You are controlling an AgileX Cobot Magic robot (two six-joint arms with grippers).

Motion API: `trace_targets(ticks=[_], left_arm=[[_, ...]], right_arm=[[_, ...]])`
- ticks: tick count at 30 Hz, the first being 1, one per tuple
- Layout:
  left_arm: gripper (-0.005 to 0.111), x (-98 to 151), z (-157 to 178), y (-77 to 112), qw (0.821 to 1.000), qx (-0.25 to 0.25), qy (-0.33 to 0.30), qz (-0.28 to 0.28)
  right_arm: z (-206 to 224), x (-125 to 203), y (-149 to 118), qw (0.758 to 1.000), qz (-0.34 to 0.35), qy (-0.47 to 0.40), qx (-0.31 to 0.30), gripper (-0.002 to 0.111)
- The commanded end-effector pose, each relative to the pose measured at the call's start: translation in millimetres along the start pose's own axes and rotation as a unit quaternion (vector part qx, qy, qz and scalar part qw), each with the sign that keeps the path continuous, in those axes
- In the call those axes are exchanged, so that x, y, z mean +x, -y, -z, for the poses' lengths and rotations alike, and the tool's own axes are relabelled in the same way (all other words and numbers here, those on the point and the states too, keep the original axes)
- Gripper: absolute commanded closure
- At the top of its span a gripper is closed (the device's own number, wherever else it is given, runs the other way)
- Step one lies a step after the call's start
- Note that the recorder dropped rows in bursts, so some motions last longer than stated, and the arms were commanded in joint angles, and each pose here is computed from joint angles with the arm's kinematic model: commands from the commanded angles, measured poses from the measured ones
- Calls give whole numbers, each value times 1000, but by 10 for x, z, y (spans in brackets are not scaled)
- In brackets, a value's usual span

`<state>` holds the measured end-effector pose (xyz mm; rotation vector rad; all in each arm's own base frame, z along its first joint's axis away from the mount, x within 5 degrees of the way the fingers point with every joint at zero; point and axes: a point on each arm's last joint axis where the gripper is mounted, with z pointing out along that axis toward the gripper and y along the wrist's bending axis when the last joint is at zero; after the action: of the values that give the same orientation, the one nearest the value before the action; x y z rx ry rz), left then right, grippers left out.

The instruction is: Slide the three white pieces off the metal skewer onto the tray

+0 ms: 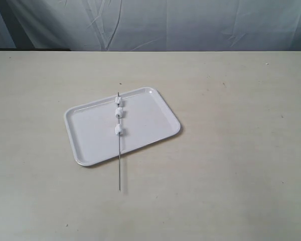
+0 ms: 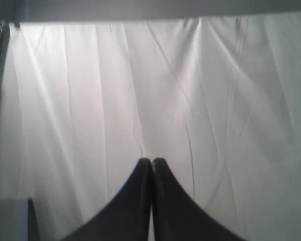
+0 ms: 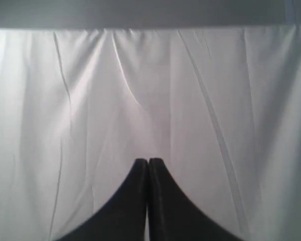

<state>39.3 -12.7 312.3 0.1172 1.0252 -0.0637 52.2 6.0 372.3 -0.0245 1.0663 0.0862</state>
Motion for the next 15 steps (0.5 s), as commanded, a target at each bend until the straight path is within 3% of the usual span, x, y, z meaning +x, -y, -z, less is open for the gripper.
trace_targets(ticks=[1, 3, 5, 10, 13, 15], left_arm=[[107, 245, -220, -60, 987, -15, -158, 38], [107, 360, -349, -35, 977, 12, -209, 29], [107, 527, -457, -59, 962, 6, -271, 37], [107, 973, -562, -240, 911, -96, -397, 61], [107, 1048, -553, -332, 887, -167, -421, 91], [107, 1055, -558, -400, 876, -190, -441, 52]], right_arm=[[-417, 128, 115, 986, -18, -156, 54, 109], [-624, 334, 169, 969, -18, -236, 73, 109], [-762, 597, 226, 941, -14, -326, 95, 109], [-867, 1139, 282, 871, -37, -473, 125, 109], [-882, 1210, 261, 864, -44, -489, 114, 109], [-885, 1211, 244, 865, -44, -490, 103, 109]])
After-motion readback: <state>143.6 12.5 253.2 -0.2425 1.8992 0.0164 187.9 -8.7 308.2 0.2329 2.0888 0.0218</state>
